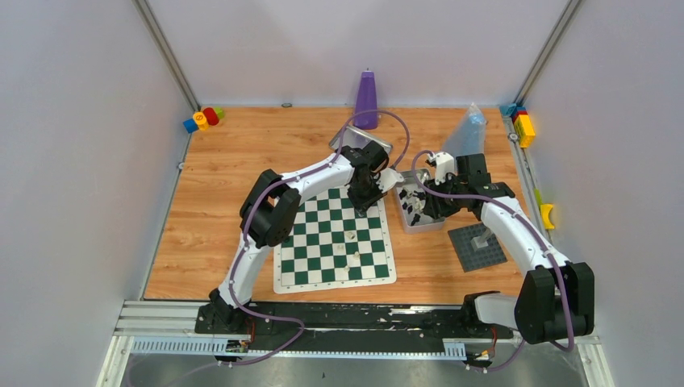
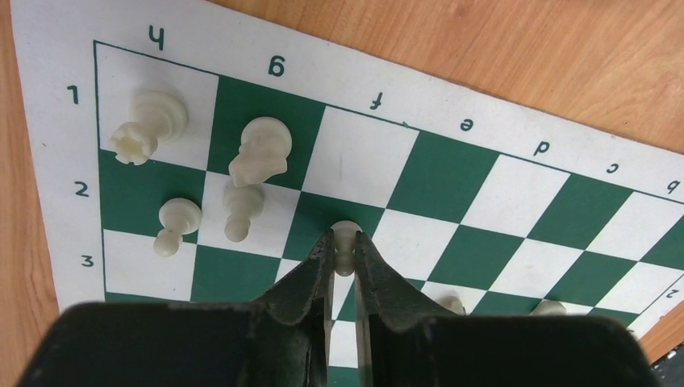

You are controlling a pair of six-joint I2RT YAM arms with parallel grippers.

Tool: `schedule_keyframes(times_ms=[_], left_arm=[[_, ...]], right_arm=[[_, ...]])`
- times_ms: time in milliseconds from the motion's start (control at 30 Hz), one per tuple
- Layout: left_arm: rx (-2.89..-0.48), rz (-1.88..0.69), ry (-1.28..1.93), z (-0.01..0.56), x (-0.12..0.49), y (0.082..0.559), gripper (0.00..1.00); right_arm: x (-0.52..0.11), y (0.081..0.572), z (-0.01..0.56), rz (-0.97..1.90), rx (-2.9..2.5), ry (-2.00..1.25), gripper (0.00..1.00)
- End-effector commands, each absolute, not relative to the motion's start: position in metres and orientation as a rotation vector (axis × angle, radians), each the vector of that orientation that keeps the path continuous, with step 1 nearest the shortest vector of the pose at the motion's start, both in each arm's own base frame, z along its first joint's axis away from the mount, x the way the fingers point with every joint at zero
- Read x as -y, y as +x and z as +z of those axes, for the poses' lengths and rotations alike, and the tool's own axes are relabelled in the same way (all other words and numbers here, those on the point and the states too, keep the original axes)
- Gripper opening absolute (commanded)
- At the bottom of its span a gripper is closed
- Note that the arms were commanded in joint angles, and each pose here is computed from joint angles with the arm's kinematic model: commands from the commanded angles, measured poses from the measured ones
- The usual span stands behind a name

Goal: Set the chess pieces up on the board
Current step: Place the chess piece on the chessboard, then pick up the chess piece from the chessboard.

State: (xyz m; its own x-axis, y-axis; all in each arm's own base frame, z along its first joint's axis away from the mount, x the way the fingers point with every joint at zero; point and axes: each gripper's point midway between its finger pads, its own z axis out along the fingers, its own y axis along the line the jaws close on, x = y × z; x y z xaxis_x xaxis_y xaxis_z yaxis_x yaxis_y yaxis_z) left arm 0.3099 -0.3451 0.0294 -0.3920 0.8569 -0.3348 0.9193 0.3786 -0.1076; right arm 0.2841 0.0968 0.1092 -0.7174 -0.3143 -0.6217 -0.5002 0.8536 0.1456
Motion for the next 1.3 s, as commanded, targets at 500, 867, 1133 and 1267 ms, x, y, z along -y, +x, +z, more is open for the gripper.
schedule_keyframes(times_ms=[500,867,1133,1267], left_arm=[[-2.289,-0.441,1.522,0.089,0.344,0.304,0.68],[-2.284,-0.520,1.688,0.080,0.295,0.239,0.64],[-2.276,-0.533,1.777,0.059,0.297,0.216,0.61],[-2.285,-0.487,1.820,0.046,0.298,0.212,0.59]], right_arm=[[-0.098,0.290,0.118,0.406,-2.376,-0.592,0.35],[-0.097,0.290,0.117,0.403,-2.376,-0.591,0.35],[-0.096,0.289,0.115,0.399,-2.384,-0.592,0.35],[-0.096,0.289,0.114,0.400,-2.385,-0.594,0.35]])
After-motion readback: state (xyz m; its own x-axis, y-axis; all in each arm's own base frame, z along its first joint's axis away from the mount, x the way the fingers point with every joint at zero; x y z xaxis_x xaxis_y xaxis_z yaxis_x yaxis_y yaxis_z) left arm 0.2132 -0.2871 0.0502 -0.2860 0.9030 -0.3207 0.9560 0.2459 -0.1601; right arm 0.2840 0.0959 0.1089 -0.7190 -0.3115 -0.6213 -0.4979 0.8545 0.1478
